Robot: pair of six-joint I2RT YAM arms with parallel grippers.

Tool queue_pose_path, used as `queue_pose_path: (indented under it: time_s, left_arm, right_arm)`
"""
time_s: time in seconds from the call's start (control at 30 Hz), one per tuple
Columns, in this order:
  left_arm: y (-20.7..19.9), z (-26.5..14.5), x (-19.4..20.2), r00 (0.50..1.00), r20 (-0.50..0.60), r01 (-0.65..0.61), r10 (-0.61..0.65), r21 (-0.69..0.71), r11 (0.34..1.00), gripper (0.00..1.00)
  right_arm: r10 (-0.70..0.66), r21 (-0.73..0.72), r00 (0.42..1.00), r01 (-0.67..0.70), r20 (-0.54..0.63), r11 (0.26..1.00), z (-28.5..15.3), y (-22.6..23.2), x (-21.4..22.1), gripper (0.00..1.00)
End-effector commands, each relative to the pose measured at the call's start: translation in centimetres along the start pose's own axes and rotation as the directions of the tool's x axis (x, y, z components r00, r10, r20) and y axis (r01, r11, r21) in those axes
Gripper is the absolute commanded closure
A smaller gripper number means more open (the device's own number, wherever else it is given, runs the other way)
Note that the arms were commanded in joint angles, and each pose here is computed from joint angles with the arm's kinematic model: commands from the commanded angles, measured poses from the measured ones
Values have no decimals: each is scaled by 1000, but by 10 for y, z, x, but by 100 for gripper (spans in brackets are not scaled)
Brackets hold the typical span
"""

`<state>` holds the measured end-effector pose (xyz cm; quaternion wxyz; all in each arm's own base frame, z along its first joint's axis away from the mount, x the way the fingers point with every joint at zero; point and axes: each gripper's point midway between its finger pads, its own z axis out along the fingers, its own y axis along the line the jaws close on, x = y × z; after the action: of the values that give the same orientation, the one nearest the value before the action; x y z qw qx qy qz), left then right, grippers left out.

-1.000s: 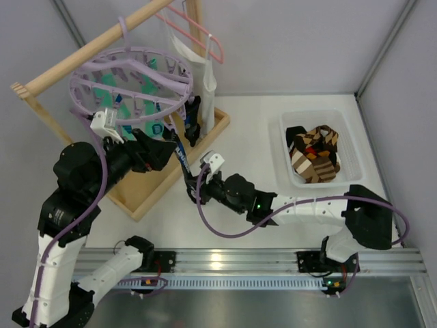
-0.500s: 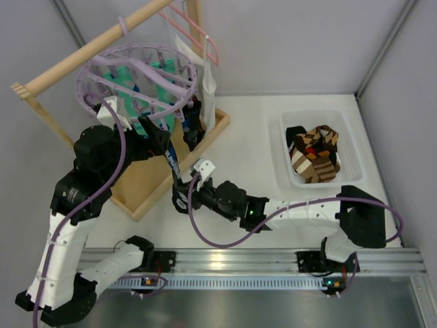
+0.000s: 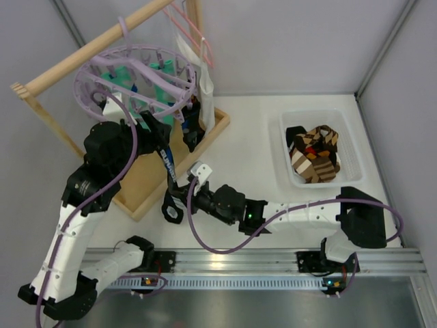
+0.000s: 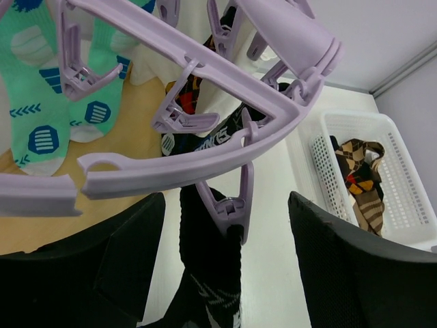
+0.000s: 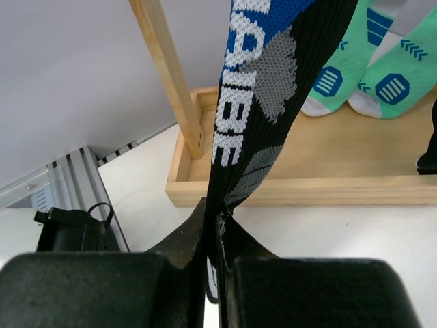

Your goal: Remove the socks clipped to the hanger

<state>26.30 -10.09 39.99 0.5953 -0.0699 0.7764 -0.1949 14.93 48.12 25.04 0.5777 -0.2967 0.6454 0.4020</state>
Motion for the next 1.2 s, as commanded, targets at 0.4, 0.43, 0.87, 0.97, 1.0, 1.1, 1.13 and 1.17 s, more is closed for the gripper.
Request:
queue_pose_path:
  time_s: [0.4, 0.43, 0.87, 0.97, 1.0, 1.1, 1.13, 1.17]
  left_arm:
    - [0, 27, -13, 991, 126, 41, -40, -9, 999, 49]
    - [-1, 29, -14, 991, 124, 41, -40, -6, 999, 61]
    - [-3, 25, -8, 994, 110, 27, -28, 15, 1000, 77]
    - [3, 9, -4, 991, 129, 23, -26, 25, 999, 50]
    - [5, 3, -2, 991, 135, 22, -26, 28, 999, 33]
    - [13, -16, 7, 988, 153, 18, -24, 41, 999, 8]
    - [16, -19, 16, 991, 133, 11, -16, 42, 999, 5]
    - [17, -29, 15, 989, 145, 0, -8, 55, 999, 2]
  right_arm:
    - [23, -85, 999, -19, 43, 996, 3, 34, -11, 100]
    - [27, -77, 999, -24, 44, 997, 3, 32, -10, 100]
    - [20, 86, 1000, -18, -17, 996, -36, -15, 18, 100]
    - [42, 215, 997, -27, -66, 976, -72, -57, 20, 100]
    - [63, 256, 998, -53, -31, 965, -88, -78, 3, 100]
    - [71, 355, 997, -58, -26, 933, -124, -122, -24, 100]
    - [64, 379, 997, -45, -39, 924, -134, -132, -29, 100]
    - [58, 412, 997, -34, -46, 911, -151, -144, -42, 100]
